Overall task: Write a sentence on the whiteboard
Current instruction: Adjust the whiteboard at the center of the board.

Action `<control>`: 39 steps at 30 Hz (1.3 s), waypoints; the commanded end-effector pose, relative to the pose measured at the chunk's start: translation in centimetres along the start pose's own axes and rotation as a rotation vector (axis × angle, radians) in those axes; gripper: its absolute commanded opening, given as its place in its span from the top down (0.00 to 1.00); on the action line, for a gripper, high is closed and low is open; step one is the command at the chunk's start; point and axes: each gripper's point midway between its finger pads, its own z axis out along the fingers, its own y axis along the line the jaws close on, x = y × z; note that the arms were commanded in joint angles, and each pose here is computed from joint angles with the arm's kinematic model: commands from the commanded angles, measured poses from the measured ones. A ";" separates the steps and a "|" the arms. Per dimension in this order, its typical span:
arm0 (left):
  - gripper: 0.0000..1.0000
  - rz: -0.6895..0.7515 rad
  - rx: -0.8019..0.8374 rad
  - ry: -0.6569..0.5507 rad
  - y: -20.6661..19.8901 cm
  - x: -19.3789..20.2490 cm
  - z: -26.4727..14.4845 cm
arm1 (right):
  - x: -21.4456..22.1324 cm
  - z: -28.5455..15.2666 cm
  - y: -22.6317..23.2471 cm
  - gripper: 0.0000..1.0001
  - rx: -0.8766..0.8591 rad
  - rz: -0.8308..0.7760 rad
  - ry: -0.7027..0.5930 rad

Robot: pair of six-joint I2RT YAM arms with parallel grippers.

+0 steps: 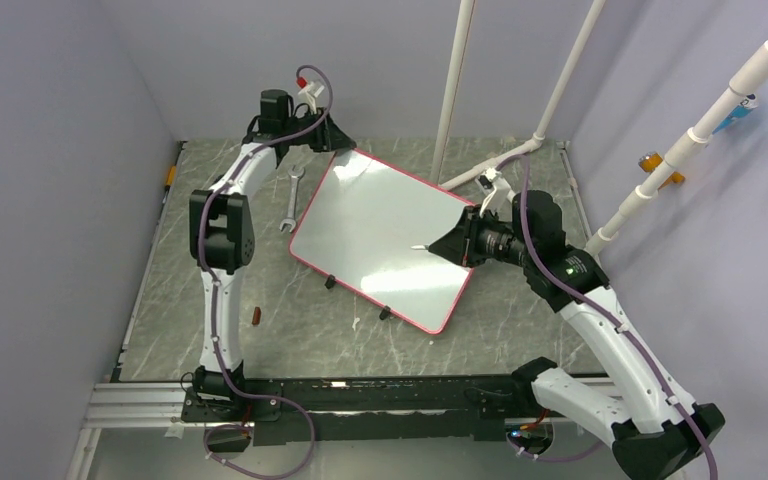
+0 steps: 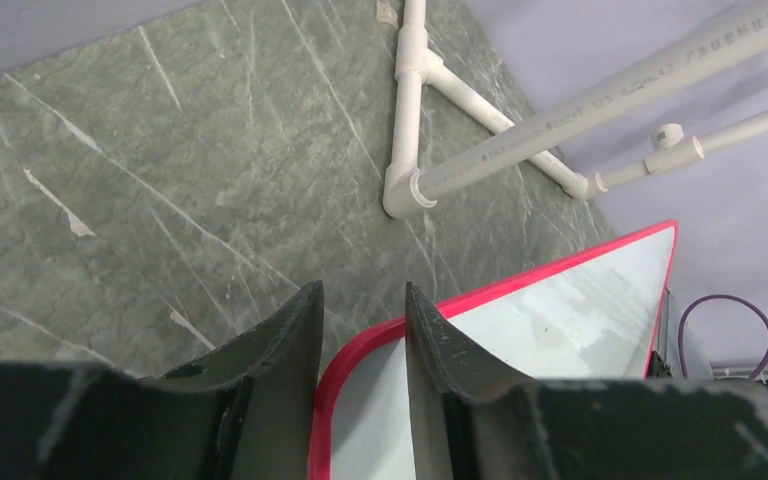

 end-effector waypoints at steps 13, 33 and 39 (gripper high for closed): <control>0.66 0.086 -0.006 -0.038 -6.9 1.3 -4.8 | -0.5 -2.4 2.0 1.00 -0.031 -0.005 -0.051; 0.55 0.063 -0.111 -0.005 -9.3 8.7 -9.5 | 0.1 -2.0 1.7 1.00 -0.033 0.005 -0.038; 0.22 0.136 -0.097 -0.011 -10.3 8.3 -10.1 | -0.1 -1.6 1.6 1.00 -0.027 0.005 -0.031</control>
